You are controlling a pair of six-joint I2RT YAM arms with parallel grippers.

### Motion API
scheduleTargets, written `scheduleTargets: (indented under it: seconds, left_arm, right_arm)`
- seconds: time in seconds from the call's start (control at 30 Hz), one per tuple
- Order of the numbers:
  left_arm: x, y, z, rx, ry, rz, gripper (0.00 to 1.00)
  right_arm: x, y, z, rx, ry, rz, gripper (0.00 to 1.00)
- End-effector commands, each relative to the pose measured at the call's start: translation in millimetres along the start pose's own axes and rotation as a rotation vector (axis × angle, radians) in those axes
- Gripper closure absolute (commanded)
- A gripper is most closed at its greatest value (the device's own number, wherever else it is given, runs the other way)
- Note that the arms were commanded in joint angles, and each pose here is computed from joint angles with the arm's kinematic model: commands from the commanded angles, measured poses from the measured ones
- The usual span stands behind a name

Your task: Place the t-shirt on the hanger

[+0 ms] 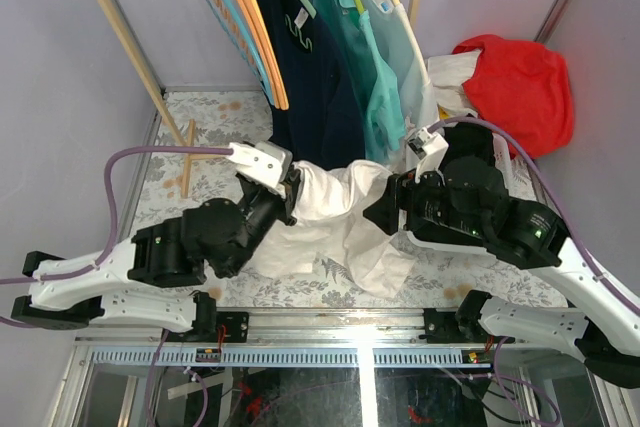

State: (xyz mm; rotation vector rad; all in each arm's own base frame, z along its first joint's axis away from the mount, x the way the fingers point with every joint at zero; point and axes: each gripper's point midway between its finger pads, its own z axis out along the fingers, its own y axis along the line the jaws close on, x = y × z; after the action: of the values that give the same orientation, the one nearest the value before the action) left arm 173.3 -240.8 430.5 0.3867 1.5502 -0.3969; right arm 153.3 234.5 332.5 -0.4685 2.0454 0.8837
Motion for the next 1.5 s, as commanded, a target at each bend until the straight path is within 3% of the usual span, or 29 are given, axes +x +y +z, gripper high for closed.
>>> scheduleTargets:
  seconds: [0.0,0.37,0.47,0.67,0.83,1.07,1.47]
  left_arm:
    - [2.6,-0.9,-0.1,0.0,0.037,-0.018,1.0]
    - [18.6,-15.2,11.9,-0.015,0.081,0.022,1.0]
    - [22.7,-18.1,16.1,-0.023,0.095,0.041,1.0]
    - [28.9,-19.0,29.8,-0.037,0.121,0.046,1.0]
    - [21.7,-24.3,38.7,-0.028,0.126,0.051,1.0]
    - [16.0,-29.3,52.1,-0.035,0.148,0.072,1.0]
    - [13.8,-36.1,62.6,-0.027,0.157,0.06,1.0]
  right_arm:
    - [1.6,-4.5,-9.3,0.015,-0.008,-0.006,0.27]
    - [14.5,27.4,-39.2,-0.187,0.045,-0.04,0.26]
    - [24.2,32.1,-48.6,-0.234,0.076,-0.063,0.21]
    - [34.7,24.0,-61.8,-0.215,0.092,-0.08,0.18]
    - [36.1,23.5,-42.9,-0.217,0.08,-0.059,0.21]
    - [32.9,53.6,-14.4,-0.378,0.069,-0.018,0.4]
    - [4.6,38.6,31.5,-0.207,-0.041,-0.03,0.31]
